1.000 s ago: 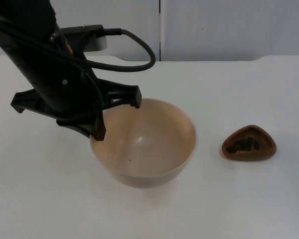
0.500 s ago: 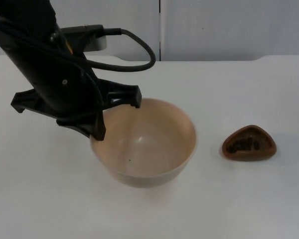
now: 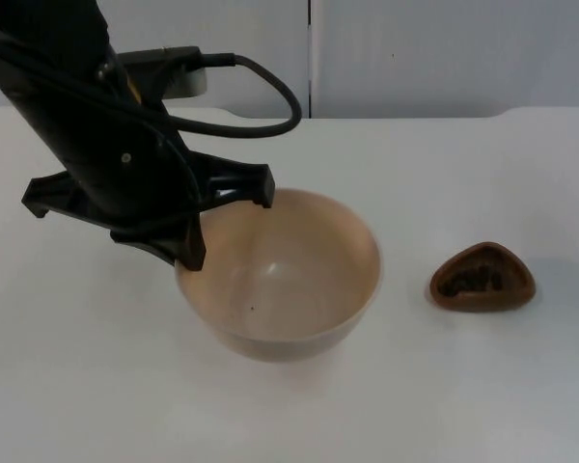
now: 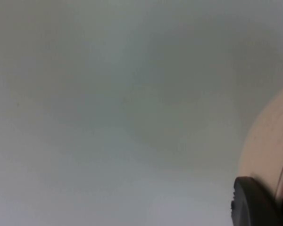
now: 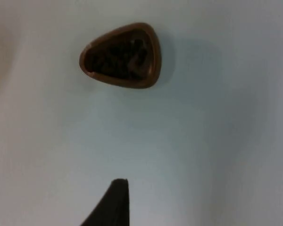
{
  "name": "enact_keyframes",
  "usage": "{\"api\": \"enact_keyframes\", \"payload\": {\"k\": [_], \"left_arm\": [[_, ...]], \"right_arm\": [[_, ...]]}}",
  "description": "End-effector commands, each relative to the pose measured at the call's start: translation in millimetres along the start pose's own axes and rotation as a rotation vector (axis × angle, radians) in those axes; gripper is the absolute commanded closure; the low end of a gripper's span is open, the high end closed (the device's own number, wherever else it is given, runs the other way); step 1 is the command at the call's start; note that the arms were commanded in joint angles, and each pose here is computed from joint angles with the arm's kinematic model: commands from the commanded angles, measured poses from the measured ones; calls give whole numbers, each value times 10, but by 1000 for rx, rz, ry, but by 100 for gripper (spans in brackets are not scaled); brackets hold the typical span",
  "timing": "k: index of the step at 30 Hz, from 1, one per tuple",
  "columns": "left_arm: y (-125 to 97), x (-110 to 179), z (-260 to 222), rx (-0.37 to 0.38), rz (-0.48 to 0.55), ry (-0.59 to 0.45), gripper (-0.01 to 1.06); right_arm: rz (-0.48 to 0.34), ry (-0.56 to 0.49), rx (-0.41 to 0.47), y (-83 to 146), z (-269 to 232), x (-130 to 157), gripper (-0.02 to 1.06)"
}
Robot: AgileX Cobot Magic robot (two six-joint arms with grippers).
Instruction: Pick up the bowl with the left hand and pour the coffee beans from the cup into the bowl with the right hand.
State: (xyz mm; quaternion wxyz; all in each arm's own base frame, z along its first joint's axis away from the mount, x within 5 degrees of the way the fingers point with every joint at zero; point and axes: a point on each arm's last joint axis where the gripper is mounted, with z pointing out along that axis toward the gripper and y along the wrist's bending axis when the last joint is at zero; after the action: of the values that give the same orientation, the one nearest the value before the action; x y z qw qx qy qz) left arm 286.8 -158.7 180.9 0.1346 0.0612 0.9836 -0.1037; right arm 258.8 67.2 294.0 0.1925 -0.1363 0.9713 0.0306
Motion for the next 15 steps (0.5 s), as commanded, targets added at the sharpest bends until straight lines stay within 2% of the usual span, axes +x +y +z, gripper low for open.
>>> {"api": "enact_keyframes", "payload": {"k": [1,4,9,15], "left_arm": [[-26,4,-33,10,-4,-12,105],[-26,4,-33,10,-4,-12,105],[-28,5,-34,12,-8,-11,105],[-31,6,-34,16,-13,-10,105]], "right_arm": [[-9,16,9,53,133,-54,4],[0,36,3,99,277,-92,5],[-36,59,-8,231,533,-150,5],[-37,96,38,316,721,-338,5]]}}
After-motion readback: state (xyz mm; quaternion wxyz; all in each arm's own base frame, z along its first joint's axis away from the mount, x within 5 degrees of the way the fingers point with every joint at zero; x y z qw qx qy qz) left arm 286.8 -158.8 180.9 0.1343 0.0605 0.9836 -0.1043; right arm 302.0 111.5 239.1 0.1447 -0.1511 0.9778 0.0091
